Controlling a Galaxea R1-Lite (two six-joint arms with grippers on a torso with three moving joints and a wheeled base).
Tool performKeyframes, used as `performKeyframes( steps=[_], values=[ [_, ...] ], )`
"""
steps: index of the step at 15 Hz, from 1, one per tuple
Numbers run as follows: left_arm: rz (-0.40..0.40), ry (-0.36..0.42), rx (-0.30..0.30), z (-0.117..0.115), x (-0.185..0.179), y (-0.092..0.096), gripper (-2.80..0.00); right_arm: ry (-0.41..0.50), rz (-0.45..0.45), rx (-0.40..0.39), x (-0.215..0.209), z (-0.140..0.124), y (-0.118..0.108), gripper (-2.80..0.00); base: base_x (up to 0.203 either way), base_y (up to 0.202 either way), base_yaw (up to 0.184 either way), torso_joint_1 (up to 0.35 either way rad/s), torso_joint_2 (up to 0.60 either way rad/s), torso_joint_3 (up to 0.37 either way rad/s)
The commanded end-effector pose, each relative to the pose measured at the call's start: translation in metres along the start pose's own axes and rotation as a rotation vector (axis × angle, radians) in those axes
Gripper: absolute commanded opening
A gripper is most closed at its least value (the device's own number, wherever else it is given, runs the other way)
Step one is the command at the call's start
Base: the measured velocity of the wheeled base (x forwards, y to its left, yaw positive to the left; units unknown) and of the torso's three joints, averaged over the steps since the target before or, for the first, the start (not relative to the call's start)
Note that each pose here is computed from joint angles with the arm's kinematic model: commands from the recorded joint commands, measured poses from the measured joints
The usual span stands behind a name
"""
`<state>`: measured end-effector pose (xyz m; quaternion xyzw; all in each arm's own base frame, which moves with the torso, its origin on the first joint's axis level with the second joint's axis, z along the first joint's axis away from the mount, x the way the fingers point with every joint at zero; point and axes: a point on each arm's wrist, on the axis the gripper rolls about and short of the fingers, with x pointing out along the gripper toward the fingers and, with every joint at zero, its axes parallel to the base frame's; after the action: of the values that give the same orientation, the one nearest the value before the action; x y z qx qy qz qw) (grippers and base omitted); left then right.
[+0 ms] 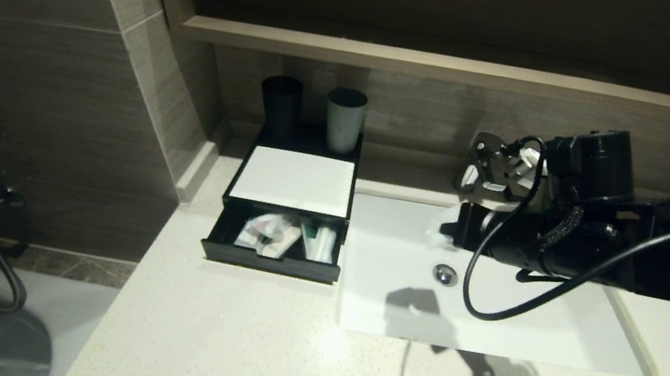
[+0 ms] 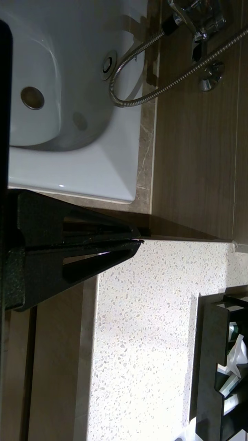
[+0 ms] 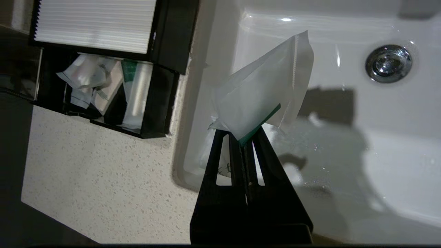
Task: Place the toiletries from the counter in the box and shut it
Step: Place the bathroom toiletry into the drawer
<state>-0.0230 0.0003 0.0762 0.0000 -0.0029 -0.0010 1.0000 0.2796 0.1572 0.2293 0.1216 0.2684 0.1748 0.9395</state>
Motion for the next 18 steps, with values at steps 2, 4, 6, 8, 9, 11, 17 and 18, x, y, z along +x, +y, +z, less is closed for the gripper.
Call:
performKeyframes(
  steps=[2, 4, 6, 8, 9, 11, 17, 18],
  values=[
    [0.0, 0.0, 0.0, 0.0, 0.0, 0.0, -2.8, 0.009, 0.035, -0.028, 0.033, 0.0, 0.026, -2.8, 0.0, 0.0, 0.0, 0.0, 0.0, 0.0],
    [0.0, 0.0, 0.0, 0.0, 0.0, 0.0, -2.8, 0.009, 0.05, -0.046, 0.044, -0.002, 0.041, -2.8, 0.0, 0.0, 0.0, 0.0, 0.0, 0.0],
    [0.0, 0.001, 0.0, 0.0, 0.0, 0.0, -2.8, -0.005, 0.077, -0.065, 0.049, 0.0, 0.056, -2.8, 0.0, 0.0, 0.0, 0.0, 0.0, 0.0],
    [0.0, 0.0, 0.0, 0.0, 0.0, 0.0, -2.8, -0.014, 0.118, -0.084, 0.046, 0.002, 0.074, -2.8, 0.0, 0.0, 0.0, 0.0, 0.0, 0.0],
    [0.0, 0.0, 0.0, 0.0, 0.0, 0.0, -2.8, -0.012, 0.131, -0.092, 0.044, 0.003, 0.081, -2.8, 0.0, 0.0, 0.0, 0.0, 0.0, 0.0],
    [0.0, 0.0, 0.0, 0.0, 0.0, 0.0, -2.8, 0.001, 0.154, -0.106, 0.041, 0.001, 0.093, -2.8, 0.0, 0.0, 0.0, 0.0, 0.0, 0.0],
    [0.0, 0.0, 0.0, 0.0, 0.0, 0.0, -2.8, 0.05, 0.148, -0.133, 0.059, -0.019, 0.103, -2.8, 0.0, 0.0, 0.0, 0.0, 0.0, 0.0],
    [0.0, 0.0, 0.0, 0.0, 0.0, 0.0, -2.8, 0.056, 0.145, -0.134, 0.063, -0.022, 0.102, -2.8, 0.0, 0.0, 0.0, 0.0, 0.0, 0.0]
  ],
)
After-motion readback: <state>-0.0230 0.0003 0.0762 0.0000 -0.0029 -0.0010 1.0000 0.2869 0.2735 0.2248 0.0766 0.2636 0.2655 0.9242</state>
